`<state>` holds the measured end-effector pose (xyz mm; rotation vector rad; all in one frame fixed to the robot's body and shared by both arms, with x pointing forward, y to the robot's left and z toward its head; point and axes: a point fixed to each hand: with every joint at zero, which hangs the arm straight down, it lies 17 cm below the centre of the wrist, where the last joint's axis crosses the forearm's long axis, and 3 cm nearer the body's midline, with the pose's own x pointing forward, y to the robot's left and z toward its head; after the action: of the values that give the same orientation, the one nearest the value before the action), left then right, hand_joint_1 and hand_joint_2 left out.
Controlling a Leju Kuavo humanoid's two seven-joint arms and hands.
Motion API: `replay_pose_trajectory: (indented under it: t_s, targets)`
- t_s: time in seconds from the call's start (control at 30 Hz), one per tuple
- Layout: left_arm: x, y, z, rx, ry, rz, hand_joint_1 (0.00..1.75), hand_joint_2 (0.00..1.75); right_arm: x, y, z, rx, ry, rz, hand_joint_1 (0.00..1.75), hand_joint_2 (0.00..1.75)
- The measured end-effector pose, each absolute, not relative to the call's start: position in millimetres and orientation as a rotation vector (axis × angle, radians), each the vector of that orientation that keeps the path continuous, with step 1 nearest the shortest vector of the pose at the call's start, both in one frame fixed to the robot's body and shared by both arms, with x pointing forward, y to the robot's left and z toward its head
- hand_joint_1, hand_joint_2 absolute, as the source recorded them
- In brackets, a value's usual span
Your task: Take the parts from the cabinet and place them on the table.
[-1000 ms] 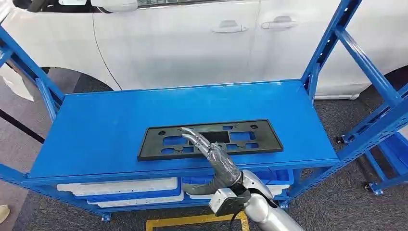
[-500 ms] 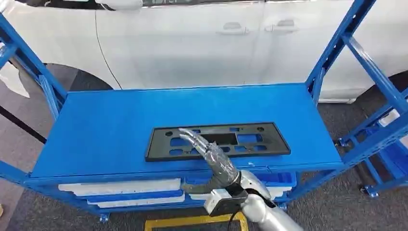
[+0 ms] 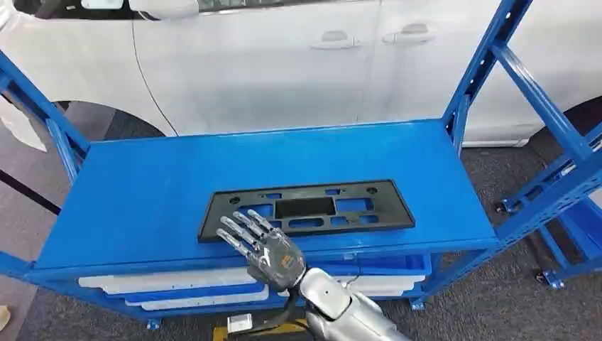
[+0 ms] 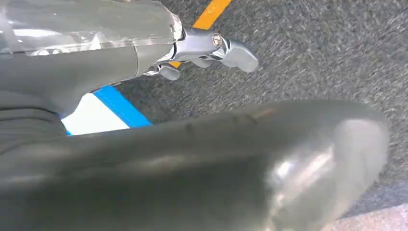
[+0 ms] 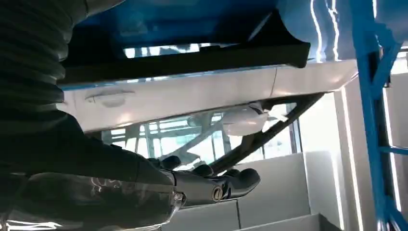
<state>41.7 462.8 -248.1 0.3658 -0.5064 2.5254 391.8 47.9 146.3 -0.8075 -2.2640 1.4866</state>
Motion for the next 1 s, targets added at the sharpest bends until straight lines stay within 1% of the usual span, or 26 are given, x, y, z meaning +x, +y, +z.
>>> replay_pose_trajectory:
  t_s: [0.13, 0.67, 1.0]
  targets:
    - [37.2, 462.4, -248.6, 0.374, -0.503, 2.523, 0.0, 0.0, 390.7, 47.8, 135.0, -0.794, -2.239, 1.513, 0.0, 1.75]
    - [35.9, 461.4, -248.5, 0.386, -0.5, 2.523, 0.0, 0.0, 389.3, 53.3, 126.7, -0.779, -2.221, 1.537, 0.0, 1.75]
    - [36.0, 459.5, -249.1, 0.387, -0.494, 2.524, 0.0, 0.0, 398.5, 62.4, 149.0, -0.854, -2.243, 1.508, 0.0, 1.75]
